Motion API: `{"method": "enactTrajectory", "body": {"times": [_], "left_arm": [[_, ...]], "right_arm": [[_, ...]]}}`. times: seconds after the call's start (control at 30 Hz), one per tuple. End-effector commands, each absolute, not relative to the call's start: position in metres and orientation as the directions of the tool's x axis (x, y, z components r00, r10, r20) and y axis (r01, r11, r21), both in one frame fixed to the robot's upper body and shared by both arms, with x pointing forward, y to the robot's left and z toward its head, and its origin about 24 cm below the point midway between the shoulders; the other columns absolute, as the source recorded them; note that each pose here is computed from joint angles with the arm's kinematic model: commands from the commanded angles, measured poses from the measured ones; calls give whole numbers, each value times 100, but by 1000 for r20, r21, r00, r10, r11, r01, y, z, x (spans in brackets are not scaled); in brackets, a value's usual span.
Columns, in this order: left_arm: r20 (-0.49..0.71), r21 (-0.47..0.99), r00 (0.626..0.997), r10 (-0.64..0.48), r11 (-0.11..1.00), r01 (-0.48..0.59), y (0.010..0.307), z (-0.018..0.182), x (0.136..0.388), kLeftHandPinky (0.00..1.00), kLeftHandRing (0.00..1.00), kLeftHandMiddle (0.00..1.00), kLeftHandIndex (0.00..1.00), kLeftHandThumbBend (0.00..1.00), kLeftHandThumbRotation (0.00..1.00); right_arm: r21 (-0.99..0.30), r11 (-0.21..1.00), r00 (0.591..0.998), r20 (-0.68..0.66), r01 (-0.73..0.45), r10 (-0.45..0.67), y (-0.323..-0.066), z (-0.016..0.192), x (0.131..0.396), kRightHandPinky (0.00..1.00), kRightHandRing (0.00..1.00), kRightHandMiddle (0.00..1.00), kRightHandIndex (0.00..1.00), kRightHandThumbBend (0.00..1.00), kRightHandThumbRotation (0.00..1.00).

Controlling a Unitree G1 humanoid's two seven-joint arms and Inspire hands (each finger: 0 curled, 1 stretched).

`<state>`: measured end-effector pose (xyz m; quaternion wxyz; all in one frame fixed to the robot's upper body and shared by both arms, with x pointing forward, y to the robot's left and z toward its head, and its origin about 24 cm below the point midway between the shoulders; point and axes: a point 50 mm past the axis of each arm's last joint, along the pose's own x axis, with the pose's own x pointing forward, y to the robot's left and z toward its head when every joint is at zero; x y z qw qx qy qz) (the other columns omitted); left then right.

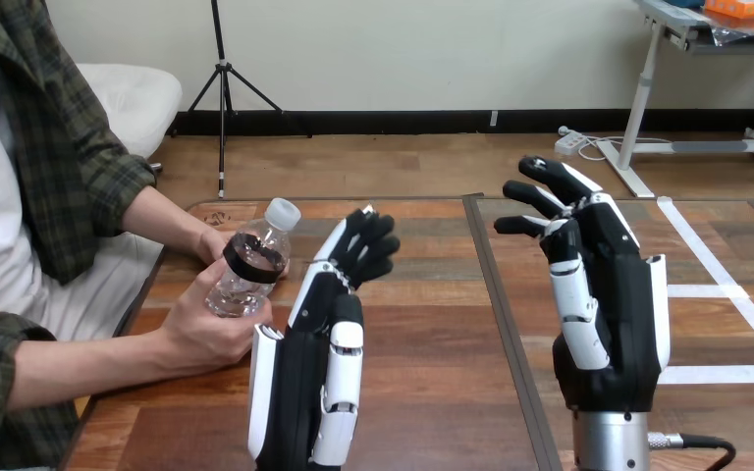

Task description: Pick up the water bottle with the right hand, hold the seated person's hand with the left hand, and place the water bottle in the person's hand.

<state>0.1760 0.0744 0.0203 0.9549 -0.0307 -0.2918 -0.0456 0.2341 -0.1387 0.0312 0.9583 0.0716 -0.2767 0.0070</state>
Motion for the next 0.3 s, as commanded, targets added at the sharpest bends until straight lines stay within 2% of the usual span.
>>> {"method": "enactTrajectory", "body": {"times": [0.0, 0.27], "left_arm": [[604, -57, 795, -51, 993, 106, 67, 32, 182, 77, 80, 83, 86, 0, 100], [595, -49, 801, -69, 991, 122, 67, 31, 182, 77, 79, 82, 86, 0, 100]], "right_arm": [[154, 986, 808, 588, -70, -35, -130, 47, 239, 60, 75, 80, 73, 31, 54], [155, 986, 815, 578, -66, -36, -129, 45, 238, 61, 75, 80, 73, 31, 49]]}}
